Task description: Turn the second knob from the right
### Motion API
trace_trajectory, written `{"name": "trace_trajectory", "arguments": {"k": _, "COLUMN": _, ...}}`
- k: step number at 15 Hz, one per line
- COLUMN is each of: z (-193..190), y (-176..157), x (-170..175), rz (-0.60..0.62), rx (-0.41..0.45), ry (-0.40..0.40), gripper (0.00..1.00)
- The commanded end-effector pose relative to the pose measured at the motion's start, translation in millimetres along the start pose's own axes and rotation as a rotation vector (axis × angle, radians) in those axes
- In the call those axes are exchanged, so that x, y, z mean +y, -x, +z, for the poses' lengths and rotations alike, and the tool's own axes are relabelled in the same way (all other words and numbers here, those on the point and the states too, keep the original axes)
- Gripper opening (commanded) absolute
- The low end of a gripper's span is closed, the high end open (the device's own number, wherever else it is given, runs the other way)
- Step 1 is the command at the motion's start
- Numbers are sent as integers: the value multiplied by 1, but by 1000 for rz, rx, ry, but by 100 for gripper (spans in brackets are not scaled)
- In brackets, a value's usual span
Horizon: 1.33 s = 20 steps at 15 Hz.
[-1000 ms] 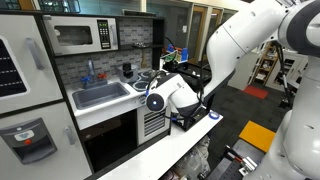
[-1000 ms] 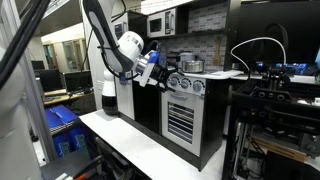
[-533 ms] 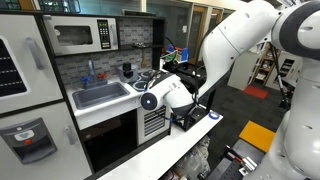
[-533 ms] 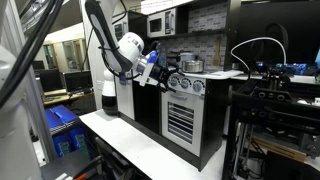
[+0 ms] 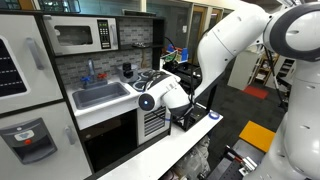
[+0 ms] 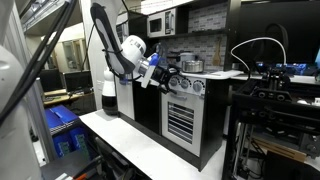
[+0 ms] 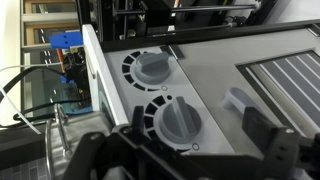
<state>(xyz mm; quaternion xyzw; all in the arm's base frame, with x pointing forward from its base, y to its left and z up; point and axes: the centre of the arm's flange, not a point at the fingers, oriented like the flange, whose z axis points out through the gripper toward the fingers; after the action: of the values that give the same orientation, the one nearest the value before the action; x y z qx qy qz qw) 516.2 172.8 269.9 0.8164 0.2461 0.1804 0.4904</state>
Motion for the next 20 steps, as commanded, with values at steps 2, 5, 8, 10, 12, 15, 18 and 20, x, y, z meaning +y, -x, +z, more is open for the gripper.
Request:
{"name": "trace_trajectory", "arguments": {"k": 2, "z": 11, "y": -8, "x": 4, "rz": 5, "rx": 15, "ry": 5, "gripper": 100}}
{"name": "trace_trajectory", "arguments": {"k": 5, "z": 12, "y": -10, "x": 4, "rz": 3, "rx": 19, "ry": 7, "gripper": 66}}
{"name": "trace_trajectory", "arguments": {"k": 8, "z": 12, "y": -10, "x": 5, "rz": 3, "rx": 20, "ry": 10, "gripper": 45}}
{"name": "trace_trajectory", "arguments": {"k": 10, "z": 12, "y": -10, "x": 6, "rz": 1, "rx": 19, "ry": 12, "gripper": 32}}
{"name": "trace_trajectory", "arguments": {"k": 12, "z": 10, "y": -10, "x": 7, "rz": 3, "rx": 19, "ry": 16, "gripper": 23}}
{"name": "trace_trajectory", "arguments": {"k": 15, "z": 10, "y": -10, "x": 7, "rz": 11, "rx": 22, "ry": 17, "gripper": 31}}
{"name": "trace_trajectory", "arguments": {"k": 18, "z": 10, "y": -7, "x": 11, "rz": 55, "rx": 28, "ry": 3, "gripper": 29}}
{"name": "trace_trajectory", "arguments": {"k": 20, "z": 10, "y": -2, "x": 18, "rz": 120, "rx": 36, "ry": -21, "gripper": 29}}
